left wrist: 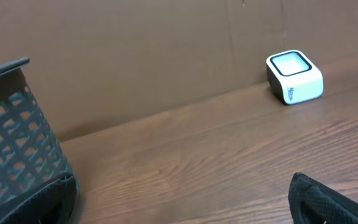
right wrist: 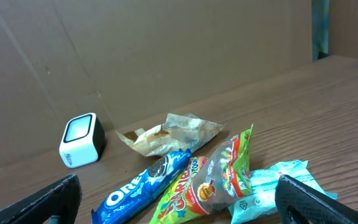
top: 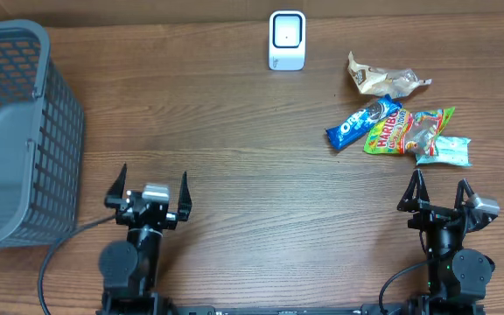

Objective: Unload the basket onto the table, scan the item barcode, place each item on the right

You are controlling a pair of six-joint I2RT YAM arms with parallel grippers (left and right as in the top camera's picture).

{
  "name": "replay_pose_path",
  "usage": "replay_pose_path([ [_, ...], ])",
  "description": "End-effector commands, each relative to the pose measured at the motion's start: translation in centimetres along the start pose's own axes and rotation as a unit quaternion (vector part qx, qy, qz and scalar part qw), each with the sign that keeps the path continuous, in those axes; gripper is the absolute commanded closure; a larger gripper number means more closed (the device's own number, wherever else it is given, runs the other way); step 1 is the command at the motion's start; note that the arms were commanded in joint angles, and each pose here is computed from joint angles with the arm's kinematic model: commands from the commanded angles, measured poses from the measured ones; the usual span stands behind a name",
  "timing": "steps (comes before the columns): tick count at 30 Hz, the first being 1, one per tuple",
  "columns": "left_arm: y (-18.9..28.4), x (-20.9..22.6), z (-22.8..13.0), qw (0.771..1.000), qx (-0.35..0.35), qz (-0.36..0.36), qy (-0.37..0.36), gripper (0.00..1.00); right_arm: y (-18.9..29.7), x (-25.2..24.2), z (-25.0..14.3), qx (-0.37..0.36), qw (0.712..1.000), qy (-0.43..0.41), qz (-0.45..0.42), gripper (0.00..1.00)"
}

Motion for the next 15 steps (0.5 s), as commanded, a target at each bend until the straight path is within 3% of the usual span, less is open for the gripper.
replay_pose_path([
  [1, 0.6, 0.0, -1.0, 1.0, -0.022, 0.014, 0.018, 0.0, 0.0, -0.1, -0.2, -0.003, 1.0, 0.0, -0.003, 0.0],
  [6, 0.9, -0.2, -2.3, 0.999, -0.033, 0.016, 0.017, 0.0, 0.0, -0.1, -0.2, -0.003, 1.0, 0.0, -0.003, 0.0],
  [15, 1.1, -0.5, -3.9, 1.0, 0.015, 0.008, 0.021, 0.0, 0.0, -0.1, -0.2, -0.003, 1.0, 0.0, -0.003, 0.0],
])
Point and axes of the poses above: each gripper's point midway between its finger pads, its own y axis back along the fingers, its own x axis along the line the jaws close on, z = x × y, the point moved 8 cm from there along y, back along the fingers, and after that the axes turned 6 degrees about y, right-handed, at the moved point
